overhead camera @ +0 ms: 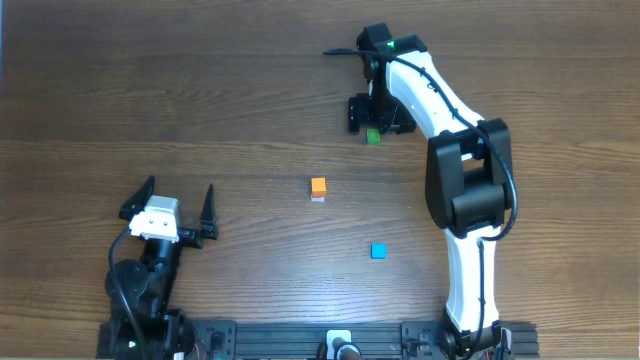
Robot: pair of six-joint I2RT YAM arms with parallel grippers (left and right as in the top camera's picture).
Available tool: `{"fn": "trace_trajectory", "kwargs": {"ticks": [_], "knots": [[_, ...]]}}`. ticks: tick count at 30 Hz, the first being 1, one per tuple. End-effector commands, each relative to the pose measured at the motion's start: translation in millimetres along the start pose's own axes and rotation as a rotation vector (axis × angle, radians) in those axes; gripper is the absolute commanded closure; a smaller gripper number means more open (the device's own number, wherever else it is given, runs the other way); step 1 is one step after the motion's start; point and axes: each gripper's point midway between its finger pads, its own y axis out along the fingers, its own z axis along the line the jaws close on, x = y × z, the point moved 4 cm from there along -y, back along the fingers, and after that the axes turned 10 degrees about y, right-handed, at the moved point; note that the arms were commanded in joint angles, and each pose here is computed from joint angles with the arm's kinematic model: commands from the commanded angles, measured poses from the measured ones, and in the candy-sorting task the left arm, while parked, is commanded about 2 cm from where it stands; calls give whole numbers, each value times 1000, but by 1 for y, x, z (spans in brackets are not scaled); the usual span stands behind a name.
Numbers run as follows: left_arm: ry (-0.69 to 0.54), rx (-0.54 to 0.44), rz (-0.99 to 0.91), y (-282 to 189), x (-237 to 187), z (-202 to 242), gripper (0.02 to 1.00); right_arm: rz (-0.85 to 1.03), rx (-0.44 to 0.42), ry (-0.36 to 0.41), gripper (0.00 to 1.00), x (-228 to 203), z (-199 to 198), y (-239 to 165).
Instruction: Stack Cubes
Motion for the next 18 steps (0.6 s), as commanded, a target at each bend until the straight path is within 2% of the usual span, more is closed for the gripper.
{"fn": "trace_trajectory", "kwargs": {"ticks": [1,18], "knots": [[19,-13,-5,0,-1,-2,18,-13,-8,-43,185,0,8,3],[19,-13,-6,0,-1,-2,18,8,-19,-51,270,-7,5,15]]}}
